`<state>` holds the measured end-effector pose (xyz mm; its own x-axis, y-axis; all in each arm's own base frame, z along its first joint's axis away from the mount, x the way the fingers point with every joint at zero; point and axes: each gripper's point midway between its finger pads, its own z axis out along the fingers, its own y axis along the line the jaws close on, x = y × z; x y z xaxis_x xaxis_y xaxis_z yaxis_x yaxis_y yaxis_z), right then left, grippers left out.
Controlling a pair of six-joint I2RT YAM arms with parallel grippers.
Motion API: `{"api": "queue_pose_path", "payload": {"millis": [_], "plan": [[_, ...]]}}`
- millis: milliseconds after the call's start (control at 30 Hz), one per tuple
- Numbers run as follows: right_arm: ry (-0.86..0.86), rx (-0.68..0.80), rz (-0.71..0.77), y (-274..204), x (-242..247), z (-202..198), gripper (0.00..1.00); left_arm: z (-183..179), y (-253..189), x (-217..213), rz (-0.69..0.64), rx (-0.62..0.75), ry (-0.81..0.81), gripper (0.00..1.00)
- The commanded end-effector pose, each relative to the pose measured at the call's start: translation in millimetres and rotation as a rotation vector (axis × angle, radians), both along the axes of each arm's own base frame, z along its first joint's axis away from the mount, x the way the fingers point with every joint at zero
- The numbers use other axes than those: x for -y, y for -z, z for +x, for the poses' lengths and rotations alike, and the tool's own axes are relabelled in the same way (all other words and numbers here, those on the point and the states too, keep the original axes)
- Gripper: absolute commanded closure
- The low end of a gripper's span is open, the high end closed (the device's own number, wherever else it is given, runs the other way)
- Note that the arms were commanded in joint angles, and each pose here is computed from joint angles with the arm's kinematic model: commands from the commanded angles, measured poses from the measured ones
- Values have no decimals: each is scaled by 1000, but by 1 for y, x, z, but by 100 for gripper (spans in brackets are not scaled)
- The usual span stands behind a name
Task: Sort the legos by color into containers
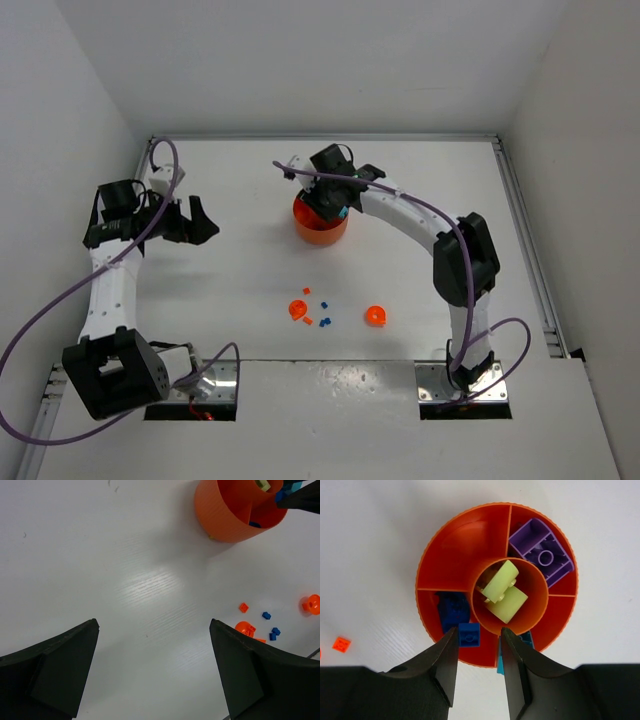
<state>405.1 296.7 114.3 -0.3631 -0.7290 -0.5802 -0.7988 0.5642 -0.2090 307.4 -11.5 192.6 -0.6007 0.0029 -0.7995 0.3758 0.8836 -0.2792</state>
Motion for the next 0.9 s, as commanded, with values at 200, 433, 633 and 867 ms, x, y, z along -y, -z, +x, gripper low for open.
{"api": "queue_pose_path", "payload": {"millis": [200, 433, 633, 867], "plan": [[20, -15, 102, -19, -11, 9, 61, 7, -21, 4, 34, 88, 15, 0], [24, -43, 107, -13, -9, 8, 66, 7, -21, 4, 34, 88, 15, 0], [24, -45, 124, -18, -11, 7, 75, 6, -21, 4, 37, 97, 15, 0], [31, -16, 145, -42, -2, 3, 70, -2, -24, 17, 45, 123, 61, 0]]}}
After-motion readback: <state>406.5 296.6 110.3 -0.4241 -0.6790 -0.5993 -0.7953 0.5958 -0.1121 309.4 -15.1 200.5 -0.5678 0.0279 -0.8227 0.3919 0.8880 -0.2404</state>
